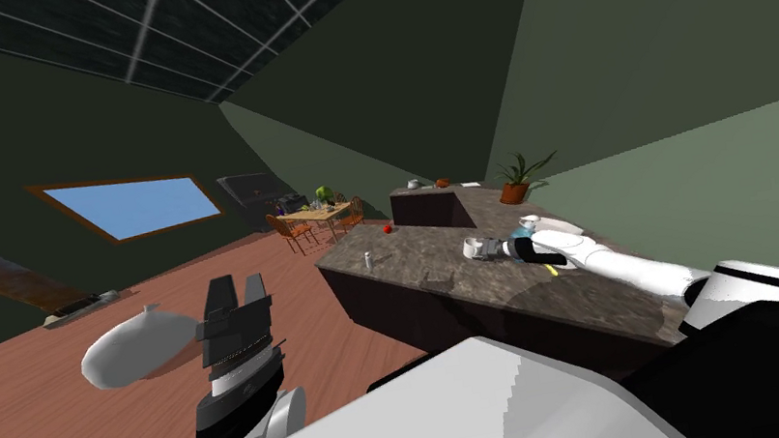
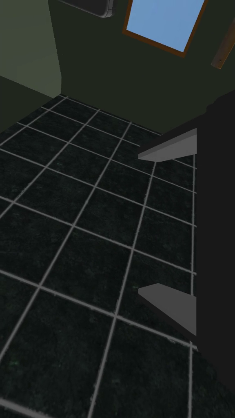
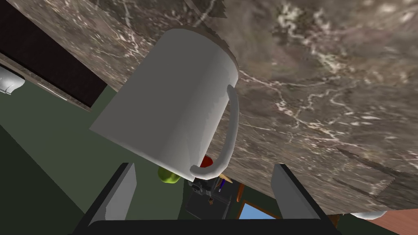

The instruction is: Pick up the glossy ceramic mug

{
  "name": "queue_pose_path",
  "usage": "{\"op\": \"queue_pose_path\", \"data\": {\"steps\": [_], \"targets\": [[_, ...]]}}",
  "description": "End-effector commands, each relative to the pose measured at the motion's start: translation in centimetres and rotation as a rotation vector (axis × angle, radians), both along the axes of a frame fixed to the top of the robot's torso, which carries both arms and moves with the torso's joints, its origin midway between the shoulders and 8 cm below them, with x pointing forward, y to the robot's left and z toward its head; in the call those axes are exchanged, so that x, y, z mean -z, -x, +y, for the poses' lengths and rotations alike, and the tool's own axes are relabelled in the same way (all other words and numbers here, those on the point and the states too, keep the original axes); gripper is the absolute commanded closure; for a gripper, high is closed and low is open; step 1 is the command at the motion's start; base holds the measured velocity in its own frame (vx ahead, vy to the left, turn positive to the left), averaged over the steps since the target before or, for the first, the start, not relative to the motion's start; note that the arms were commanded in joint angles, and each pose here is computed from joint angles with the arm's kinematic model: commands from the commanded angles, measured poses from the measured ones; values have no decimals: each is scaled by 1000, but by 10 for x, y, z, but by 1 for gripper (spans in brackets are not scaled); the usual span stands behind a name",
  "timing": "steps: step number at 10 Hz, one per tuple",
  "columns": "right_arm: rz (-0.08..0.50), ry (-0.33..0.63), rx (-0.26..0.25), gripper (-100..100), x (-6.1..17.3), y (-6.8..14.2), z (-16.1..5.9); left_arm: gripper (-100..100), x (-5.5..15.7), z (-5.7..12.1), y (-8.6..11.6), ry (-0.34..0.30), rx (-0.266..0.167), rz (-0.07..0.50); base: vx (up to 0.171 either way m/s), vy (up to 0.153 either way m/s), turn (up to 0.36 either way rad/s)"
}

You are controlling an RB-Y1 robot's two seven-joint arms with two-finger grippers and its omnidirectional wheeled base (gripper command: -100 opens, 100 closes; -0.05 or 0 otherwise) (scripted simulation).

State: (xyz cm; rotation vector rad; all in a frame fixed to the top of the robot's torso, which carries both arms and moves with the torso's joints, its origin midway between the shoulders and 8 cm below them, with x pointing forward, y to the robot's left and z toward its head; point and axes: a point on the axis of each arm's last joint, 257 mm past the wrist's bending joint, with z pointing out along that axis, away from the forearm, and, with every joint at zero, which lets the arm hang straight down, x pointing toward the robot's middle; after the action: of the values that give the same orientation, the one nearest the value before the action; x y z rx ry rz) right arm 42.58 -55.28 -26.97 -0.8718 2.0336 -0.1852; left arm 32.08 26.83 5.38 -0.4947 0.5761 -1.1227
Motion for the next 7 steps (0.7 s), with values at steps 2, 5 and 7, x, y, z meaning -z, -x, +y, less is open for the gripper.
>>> {"op": "queue_pose_path", "data": {"steps": [2,5,7], "targets": [[-5,-5,-13,-100,1,-12,8,0,0,0,0,0,0,0,-26,-6,-14],[6,-24,-3,-100,14,-26,11,0,0,0,0,0,0,0,-26,-6,-50],[-3,-22,-28,-100,9,-37,21,0,0,0,0,0,0,0,-22,-5,-12]]}}
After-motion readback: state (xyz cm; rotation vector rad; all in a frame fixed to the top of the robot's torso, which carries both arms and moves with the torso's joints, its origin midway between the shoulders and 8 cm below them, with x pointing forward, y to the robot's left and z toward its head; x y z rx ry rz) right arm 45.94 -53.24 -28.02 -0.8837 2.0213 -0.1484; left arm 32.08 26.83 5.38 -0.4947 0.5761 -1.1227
